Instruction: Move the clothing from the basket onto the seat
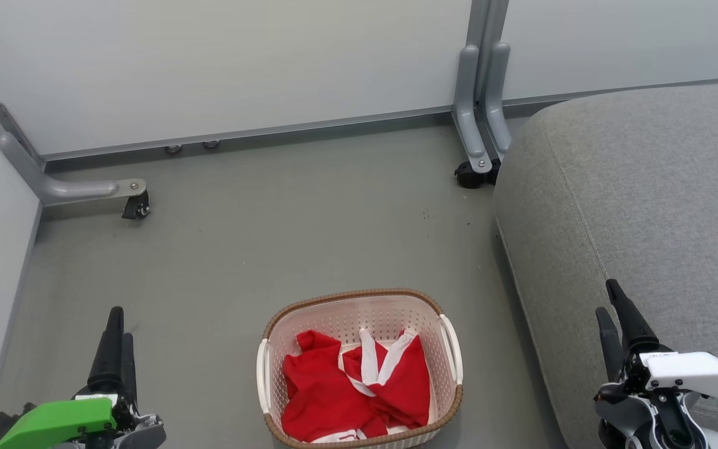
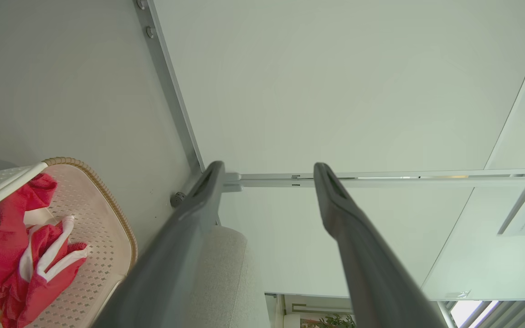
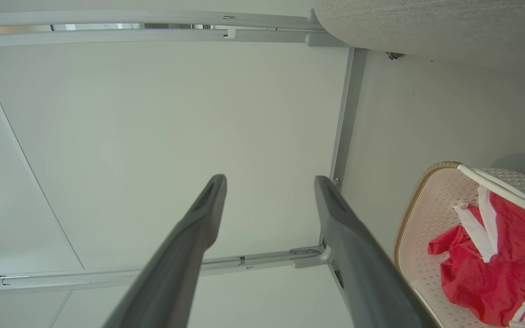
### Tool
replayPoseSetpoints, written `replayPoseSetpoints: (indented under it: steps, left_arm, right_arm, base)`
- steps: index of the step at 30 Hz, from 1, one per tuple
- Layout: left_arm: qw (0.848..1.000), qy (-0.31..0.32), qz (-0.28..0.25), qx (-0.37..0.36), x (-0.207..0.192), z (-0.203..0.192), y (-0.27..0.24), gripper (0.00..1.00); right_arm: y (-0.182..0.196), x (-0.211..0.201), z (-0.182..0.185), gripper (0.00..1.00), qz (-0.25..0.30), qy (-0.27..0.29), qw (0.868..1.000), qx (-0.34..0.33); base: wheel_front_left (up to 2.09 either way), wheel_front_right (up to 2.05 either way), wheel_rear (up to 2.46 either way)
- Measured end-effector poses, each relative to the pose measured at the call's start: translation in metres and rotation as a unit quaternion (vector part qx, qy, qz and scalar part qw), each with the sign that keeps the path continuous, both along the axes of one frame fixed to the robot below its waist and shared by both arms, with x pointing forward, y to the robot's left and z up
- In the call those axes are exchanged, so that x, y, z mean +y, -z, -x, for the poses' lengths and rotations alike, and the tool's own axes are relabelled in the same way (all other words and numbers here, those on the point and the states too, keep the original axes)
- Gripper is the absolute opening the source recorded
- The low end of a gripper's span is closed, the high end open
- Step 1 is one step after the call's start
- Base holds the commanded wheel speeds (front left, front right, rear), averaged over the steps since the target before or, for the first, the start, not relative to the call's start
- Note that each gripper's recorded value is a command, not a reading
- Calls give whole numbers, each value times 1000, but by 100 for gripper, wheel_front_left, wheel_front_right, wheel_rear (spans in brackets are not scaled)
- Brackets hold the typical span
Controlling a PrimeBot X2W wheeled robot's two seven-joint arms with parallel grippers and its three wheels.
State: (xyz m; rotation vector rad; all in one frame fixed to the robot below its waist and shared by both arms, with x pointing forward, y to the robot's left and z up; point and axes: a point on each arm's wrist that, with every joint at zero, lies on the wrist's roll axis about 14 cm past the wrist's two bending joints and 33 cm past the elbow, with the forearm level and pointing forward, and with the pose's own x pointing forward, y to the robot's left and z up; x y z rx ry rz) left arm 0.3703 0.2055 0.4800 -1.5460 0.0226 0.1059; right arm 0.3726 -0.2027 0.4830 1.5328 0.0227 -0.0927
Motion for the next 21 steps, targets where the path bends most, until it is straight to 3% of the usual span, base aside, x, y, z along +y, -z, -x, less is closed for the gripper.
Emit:
replayPoseSetpoints:
  steps: [11,21]
  left_arm:
    - [998,-39,-48,0,21,4,-3,100]
    - [988,-69,-134,-26,40,4,-27,100]
  right_arm:
    - [-9,-7,1,100,106,9,994,-7]
    - [-30,-7,-1,100,259,6,965,-29]
  base:
    - [0,0,0]
    - [0,0,0]
